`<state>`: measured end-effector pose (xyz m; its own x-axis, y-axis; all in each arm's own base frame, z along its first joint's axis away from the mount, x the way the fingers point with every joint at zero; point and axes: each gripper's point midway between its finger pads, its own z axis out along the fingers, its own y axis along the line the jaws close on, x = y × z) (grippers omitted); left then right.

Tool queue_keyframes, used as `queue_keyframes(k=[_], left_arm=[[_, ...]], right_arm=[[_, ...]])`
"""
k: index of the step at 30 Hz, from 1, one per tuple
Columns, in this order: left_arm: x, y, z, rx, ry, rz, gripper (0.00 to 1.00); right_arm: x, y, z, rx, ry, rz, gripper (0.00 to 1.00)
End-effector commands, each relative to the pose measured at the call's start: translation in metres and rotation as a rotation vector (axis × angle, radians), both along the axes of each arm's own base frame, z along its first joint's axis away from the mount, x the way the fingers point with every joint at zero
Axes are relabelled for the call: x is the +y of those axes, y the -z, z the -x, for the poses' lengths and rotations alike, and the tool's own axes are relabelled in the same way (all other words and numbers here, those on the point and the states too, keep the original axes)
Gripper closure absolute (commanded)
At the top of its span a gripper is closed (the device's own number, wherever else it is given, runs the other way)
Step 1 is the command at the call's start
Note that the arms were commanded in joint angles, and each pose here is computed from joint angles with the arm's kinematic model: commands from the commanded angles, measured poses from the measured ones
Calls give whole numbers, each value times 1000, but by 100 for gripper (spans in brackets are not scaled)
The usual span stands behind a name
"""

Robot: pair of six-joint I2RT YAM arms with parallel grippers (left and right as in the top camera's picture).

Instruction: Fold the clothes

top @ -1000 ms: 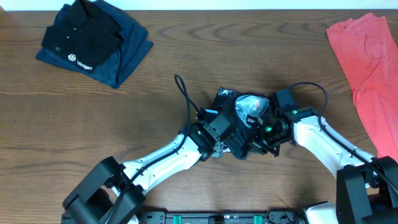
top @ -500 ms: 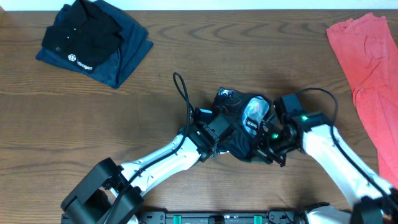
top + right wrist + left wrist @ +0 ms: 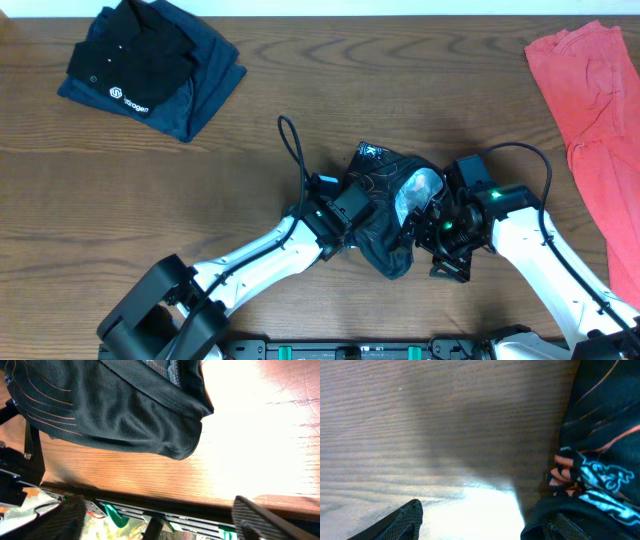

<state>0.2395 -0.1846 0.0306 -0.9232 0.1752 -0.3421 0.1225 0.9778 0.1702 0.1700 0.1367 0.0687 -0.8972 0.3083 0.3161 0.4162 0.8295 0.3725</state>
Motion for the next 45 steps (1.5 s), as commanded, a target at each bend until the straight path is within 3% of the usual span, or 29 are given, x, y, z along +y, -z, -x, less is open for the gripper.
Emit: queue_keyframes(k=[1,13,20,22,24,27,29,33,40,45], left_arm=[[3,-21,-8,-64,-16,13,24],[12,-90,-9,-220,-25,139,24],[-9,-102,-20,-271,1,235,24],[-33,-102,-21,-254,138,281,20],[-57,-100,-21,-230,296,329,3],[-53,-92,-40,-219,272,335,2],[-45,-84,-52,-174,235,367,2],[-48,-72,-67,-11,284,597,2],[-59,-54,-79,197,308,867,2],[-74,-27,-77,328,297,935,2]], right_arm=[[0,2,-1,-25,-24,6,4],[-12,-1,-21,-79,31,-7,1],[-25,-3,-31,-112,49,-26,1],[-30,-5,-35,-134,46,-43,1],[-34,-10,-39,-159,38,-69,1],[-47,-17,-40,-163,41,-71,1],[-53,-22,-37,-157,33,-70,1],[-59,-26,-33,-150,22,-73,1],[-59,-26,-34,-152,23,-73,1],[-58,-26,-30,-137,21,-74,1]])
